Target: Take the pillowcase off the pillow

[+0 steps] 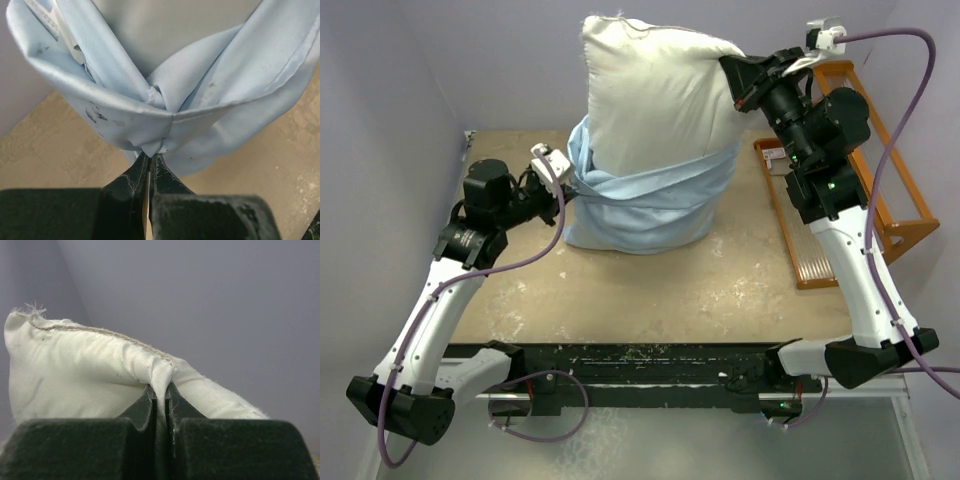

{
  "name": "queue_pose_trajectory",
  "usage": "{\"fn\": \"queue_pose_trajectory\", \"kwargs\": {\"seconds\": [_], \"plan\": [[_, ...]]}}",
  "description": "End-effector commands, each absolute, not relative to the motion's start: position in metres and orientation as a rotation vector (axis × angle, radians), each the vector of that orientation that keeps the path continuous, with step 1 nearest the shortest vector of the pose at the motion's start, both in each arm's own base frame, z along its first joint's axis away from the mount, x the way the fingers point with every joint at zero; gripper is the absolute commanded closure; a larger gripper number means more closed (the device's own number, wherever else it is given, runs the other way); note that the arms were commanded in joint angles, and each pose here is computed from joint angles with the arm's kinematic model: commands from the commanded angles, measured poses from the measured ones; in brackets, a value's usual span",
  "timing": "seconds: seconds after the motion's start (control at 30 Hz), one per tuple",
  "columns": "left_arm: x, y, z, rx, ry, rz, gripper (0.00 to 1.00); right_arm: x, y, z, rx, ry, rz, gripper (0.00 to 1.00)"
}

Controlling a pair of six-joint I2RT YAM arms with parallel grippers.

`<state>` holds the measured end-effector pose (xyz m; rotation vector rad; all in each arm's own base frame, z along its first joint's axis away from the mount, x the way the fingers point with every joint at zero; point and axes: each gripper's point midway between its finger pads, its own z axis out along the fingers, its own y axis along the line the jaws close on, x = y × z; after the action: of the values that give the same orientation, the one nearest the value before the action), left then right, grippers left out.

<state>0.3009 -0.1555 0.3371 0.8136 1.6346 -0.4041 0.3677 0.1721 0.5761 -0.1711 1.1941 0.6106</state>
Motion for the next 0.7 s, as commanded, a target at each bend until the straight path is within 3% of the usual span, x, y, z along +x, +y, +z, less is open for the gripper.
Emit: {"fn": "queue_pose_trajectory", "kwargs": {"seconds": [0.0,0.17,0.2,0.23,0.27,0.3,0.37,0.53,0.67], "plan": [[0.299,-0.144,0.276,0.929,1.782,-0.344,1.0,0.324,0.107,0.676,0.091,0.85,0.635,1.0],[0.292,-0.135,0.241,1.024,1.855,-0.294,1.0,0.325,0.094,0.677,0.166,0.806,0.682,1.0],[0.291,-0.134,0.24,1.026,1.849,-0.287,0.95,0.325,0.096,0.676,0.161,0.804,0.694,1.0],[0.289,-0.135,0.241,1.035,1.844,-0.295,0.78,0.325,0.098,0.675,0.154,0.806,0.703,1.0],[0.285,-0.137,0.243,1.045,1.844,-0.317,0.54,0.326,0.1,0.674,0.146,0.81,0.71,1.0],[0.28,-0.14,0.244,1.053,1.847,-0.348,0.42,0.325,0.101,0.674,0.14,0.808,0.715,1.0],[0.273,-0.145,0.248,1.06,1.839,-0.4,0.32,0.324,0.103,0.674,0.126,0.804,0.725,1.0],[0.258,-0.148,0.248,1.115,1.805,-0.503,0.28,0.319,0.105,0.677,0.092,0.798,0.724,1.0],[0.285,-0.128,0.251,0.993,1.817,-0.516,0.3,0.307,0.12,0.682,-0.005,0.775,0.773,1.0]]}}
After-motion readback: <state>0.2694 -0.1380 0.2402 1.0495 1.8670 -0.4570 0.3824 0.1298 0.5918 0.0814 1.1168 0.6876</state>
